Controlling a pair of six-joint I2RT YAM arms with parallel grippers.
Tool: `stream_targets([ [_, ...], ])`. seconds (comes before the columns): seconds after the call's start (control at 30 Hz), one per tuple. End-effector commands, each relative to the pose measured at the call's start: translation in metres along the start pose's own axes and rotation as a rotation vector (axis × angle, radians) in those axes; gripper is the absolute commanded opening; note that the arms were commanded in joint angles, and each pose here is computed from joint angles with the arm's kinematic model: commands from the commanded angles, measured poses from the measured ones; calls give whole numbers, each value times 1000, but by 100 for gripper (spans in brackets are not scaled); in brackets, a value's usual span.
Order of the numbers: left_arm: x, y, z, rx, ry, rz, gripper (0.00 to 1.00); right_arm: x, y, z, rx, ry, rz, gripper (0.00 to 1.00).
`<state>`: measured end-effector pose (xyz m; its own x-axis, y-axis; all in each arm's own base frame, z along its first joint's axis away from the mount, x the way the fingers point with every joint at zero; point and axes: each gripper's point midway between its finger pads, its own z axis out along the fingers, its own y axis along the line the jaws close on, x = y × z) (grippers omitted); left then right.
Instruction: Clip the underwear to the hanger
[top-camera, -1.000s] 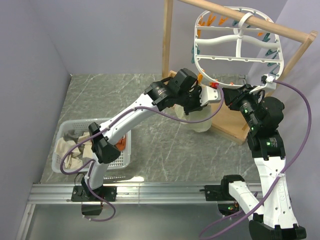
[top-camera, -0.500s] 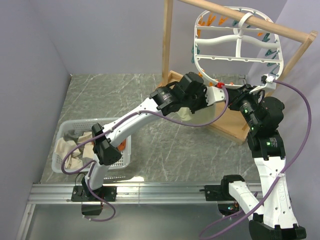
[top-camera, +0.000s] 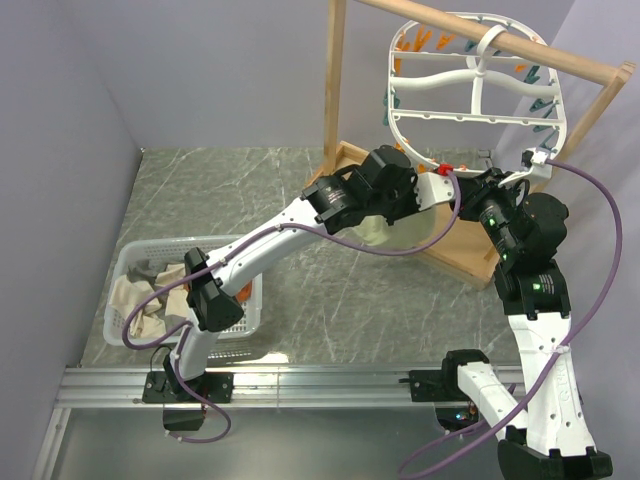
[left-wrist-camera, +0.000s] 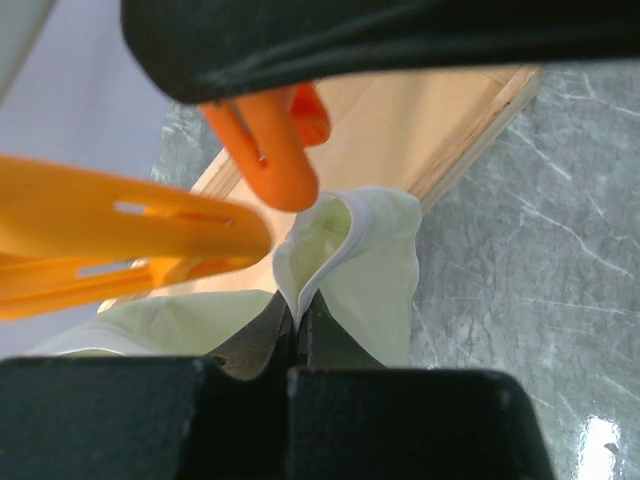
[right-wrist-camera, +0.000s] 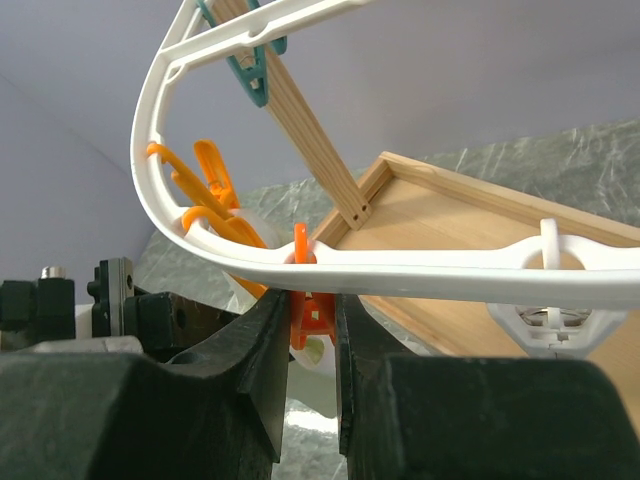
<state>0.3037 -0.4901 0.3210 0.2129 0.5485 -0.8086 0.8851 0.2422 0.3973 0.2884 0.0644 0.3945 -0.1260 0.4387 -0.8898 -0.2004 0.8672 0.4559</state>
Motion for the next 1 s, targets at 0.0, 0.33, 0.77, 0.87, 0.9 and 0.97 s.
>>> stream_targets([
  [0.0, -37, 13, -13, -57, -105, 25, 0, 1, -1, 0, 0, 3, -12, 0],
  [0.33, -44, 10, -12, -64, -120, 40, 0, 4, -5, 1, 10, 14, -28, 0],
  [0.77, -50, 14, -15, -78, -139, 52, 0, 6, -7, 2, 14, 18, -49, 0],
  [0.87, -52, 15, -15, -85, -145, 57, 0, 7, -7, 2, 12, 21, -52, 0],
  [0.9, -53, 16, -16, -88, -147, 60, 0, 8, -7, 2, 11, 23, -55, 0],
  [0.97, -54, 16, -16, -89, -150, 61, 0, 9, -9, 3, 15, 25, -56, 0],
])
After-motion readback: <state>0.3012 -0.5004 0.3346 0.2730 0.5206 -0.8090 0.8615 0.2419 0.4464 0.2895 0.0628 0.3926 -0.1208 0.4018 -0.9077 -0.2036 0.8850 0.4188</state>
